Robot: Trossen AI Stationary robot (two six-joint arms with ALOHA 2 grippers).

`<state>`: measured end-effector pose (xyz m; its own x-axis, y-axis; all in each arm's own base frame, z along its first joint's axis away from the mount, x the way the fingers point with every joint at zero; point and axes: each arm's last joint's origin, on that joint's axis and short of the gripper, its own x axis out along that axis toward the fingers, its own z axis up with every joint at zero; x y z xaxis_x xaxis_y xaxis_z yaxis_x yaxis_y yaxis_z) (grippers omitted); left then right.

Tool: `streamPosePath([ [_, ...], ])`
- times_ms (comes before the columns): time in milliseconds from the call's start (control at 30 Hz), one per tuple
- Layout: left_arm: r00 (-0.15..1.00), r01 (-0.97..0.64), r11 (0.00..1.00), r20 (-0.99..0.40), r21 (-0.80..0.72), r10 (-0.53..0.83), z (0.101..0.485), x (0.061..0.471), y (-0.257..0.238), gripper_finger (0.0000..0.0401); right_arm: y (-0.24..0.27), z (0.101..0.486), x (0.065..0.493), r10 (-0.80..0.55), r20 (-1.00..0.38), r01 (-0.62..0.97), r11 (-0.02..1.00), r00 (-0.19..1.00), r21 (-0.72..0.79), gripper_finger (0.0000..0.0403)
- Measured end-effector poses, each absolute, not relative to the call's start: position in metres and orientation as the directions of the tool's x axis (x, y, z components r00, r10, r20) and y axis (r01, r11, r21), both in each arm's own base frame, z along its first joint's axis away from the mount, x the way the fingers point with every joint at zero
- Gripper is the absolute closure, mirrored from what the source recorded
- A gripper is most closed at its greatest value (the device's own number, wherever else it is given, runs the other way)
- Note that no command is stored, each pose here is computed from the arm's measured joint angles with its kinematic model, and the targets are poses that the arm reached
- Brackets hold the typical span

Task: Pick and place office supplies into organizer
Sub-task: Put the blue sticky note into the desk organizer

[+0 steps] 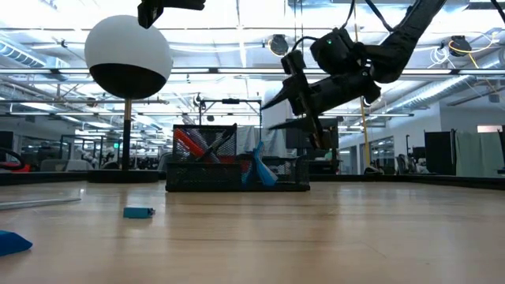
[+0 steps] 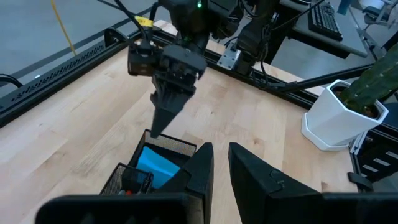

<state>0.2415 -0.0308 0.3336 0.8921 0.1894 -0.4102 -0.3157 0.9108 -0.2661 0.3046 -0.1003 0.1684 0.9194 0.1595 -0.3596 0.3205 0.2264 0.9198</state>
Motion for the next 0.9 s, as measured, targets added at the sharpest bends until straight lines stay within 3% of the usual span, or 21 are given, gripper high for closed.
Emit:
streamPosePath([
  [367,0.892,-0.318,0.908,-0.410,-0.273,0.189,0.334,0.241,-0.031,0.0345,-0.096,0.179,0.310,0.165,-0.255,0.222,0.197,0.953,0.955,0.0255],
  [567,0.892,-0.316,0.910,-0.410,-0.268,0.189,0.334,0.241,-0.031,0.0345,-0.086,0.173,0.311,0.198,-0.313,0.265,0.236,0.929,0.935,0.0258],
  [900,0.891,-0.318,0.911,-0.410,-0.264,0.193,0.334,0.242,-0.030,0.0345,-0.088,0.169,0.310,0.134,-0.383,0.329,0.306,0.914,0.893,0.0264],
])
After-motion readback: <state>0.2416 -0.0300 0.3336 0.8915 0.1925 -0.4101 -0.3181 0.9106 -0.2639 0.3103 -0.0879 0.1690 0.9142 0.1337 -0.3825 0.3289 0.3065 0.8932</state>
